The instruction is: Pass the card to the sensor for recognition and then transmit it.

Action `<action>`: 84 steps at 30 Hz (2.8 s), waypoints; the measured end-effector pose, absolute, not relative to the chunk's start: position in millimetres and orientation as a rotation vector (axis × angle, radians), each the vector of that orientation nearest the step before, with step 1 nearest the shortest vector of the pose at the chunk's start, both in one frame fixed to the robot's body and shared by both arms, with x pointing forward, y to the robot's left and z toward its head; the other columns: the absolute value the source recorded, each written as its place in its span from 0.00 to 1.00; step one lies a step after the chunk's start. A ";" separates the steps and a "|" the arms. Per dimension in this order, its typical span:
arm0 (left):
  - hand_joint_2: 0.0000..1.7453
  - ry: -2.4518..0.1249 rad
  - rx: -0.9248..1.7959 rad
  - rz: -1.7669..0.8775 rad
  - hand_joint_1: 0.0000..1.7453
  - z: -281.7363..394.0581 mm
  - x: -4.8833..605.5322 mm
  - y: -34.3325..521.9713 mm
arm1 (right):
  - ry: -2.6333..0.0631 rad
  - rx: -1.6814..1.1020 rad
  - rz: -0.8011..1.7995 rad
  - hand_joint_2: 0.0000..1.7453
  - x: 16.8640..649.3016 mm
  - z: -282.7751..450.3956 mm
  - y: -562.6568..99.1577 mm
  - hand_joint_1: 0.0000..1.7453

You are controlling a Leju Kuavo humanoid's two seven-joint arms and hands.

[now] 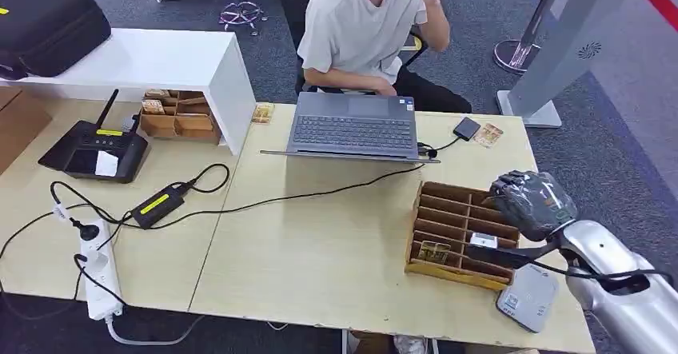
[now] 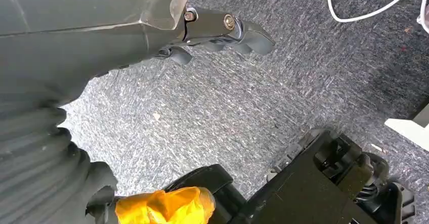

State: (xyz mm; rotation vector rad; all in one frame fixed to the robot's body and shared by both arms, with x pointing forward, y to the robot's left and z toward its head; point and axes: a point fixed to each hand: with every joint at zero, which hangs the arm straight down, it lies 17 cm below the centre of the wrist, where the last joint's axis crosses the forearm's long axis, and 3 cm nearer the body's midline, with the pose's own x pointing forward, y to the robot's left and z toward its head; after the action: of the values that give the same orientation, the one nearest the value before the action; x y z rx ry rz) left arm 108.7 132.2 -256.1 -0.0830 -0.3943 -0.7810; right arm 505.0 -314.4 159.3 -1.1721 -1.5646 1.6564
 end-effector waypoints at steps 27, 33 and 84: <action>1.00 -0.389 -0.074 -0.787 0.00 -256.6 108.6 133.4 | -1.787 -1.274 1.551 1.00 490.5 195.3 -297.0 1.00; 1.00 -0.389 -0.068 -0.785 0.00 -256.8 109.3 134.0 | -1.904 -1.306 1.497 1.00 471.3 219.0 -278.8 1.00; 1.00 -0.384 -0.073 -0.779 0.00 -256.8 108.5 133.8 | -1.589 -1.151 1.690 1.00 496.6 165.8 -281.8 0.00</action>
State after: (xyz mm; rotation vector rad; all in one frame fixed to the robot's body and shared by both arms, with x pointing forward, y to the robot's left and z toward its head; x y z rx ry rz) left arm 108.5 133.8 -256.8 -0.0727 -0.3837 -0.7790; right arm 496.6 -281.8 165.8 -1.1506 -1.5886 1.6905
